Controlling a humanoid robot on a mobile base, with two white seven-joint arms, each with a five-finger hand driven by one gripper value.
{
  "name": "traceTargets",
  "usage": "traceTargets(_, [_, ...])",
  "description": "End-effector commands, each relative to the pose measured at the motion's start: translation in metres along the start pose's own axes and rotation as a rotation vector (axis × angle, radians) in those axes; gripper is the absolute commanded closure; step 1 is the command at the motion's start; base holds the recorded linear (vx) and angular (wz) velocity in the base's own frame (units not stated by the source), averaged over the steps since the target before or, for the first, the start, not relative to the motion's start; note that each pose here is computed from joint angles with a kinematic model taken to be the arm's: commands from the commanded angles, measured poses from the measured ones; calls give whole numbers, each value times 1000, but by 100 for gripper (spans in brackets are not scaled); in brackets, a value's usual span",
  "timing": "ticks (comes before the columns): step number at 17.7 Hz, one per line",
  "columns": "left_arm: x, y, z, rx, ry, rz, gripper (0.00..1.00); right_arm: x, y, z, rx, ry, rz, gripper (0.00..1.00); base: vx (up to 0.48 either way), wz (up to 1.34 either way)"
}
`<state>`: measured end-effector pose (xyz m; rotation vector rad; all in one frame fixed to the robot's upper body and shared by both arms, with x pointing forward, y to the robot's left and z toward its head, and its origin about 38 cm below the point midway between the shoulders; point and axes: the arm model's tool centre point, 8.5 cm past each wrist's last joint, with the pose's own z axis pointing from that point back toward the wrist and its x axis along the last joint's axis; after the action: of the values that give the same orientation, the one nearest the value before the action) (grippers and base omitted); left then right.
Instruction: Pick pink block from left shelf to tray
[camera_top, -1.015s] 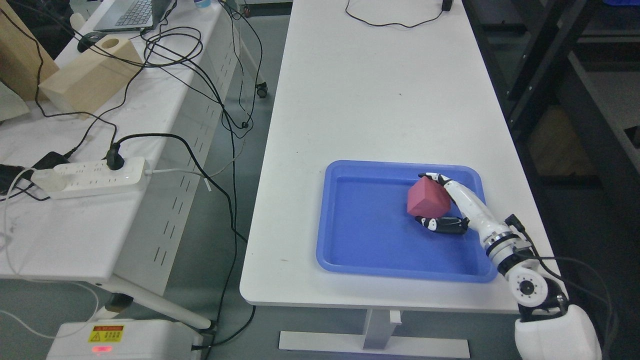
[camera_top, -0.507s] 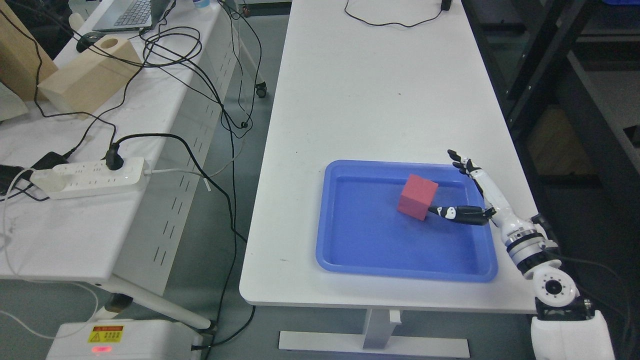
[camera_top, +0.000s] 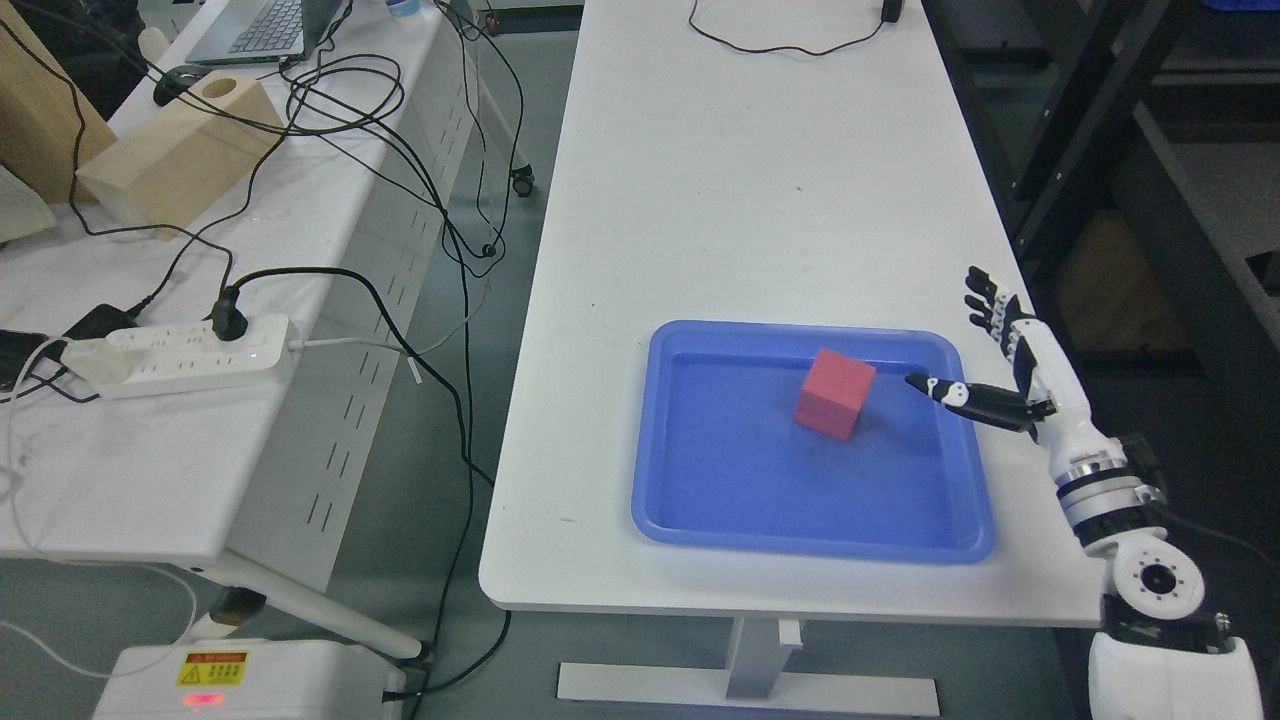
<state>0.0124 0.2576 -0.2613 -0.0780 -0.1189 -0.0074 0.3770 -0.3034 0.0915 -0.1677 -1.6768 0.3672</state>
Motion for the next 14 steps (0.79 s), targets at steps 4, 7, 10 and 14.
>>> traceTargets(4, [-7,10,2,15,4,-2,0,-6,-43,14,-352,-55,-351,2,-25,0])
traceTargets(7, [-7,10,2,15,4,-2,0,-7,-39,14,-320,-43,-354,1,-93,3])
traceTargets(10, [-7,10,2,15,4,-2,0,-11,-28,8,-175,29,-378,1,-173,-2])
traceTargets(14, [-7,10,2,15,4,-2,0,-11,-25,6,-115,51,-356,1,-218,-25])
